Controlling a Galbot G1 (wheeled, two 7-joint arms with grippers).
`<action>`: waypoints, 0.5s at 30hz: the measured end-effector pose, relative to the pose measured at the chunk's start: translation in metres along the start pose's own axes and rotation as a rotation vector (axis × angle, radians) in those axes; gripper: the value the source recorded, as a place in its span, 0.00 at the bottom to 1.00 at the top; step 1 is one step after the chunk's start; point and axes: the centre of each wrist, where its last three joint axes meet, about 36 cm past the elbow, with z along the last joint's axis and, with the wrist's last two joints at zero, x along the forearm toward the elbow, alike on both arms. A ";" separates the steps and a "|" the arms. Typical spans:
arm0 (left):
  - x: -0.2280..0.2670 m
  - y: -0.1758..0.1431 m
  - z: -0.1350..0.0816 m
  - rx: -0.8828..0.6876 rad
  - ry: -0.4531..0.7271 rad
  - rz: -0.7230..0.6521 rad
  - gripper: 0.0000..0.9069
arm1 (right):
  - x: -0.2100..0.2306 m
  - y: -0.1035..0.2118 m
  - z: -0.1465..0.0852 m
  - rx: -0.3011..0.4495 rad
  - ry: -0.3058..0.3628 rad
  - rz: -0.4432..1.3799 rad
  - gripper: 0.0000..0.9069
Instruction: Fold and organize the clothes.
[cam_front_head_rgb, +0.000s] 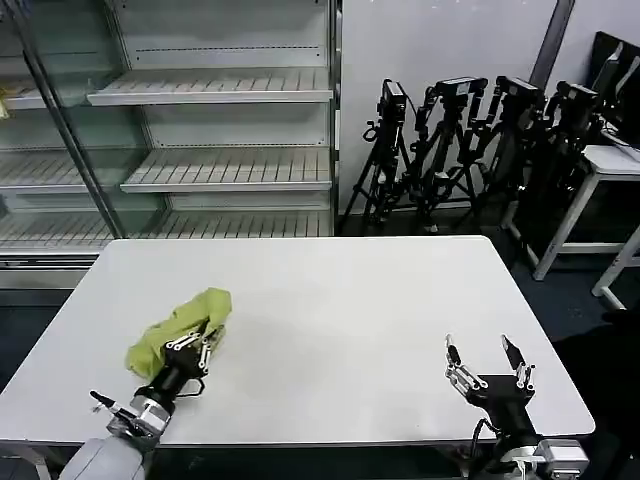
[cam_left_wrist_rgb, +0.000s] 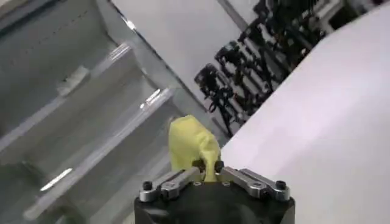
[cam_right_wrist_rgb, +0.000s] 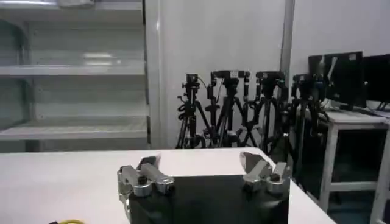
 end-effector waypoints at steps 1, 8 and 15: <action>-0.001 0.001 -0.007 0.036 -0.008 -0.003 0.03 | 0.000 0.001 0.000 -0.001 0.000 0.000 1.00; -0.001 0.005 -0.066 0.413 -0.072 0.025 0.03 | 0.005 0.007 -0.001 -0.009 0.006 -0.005 1.00; 0.000 -0.002 -0.087 0.840 -0.044 0.101 0.03 | 0.009 0.011 0.005 -0.013 0.029 -0.001 1.00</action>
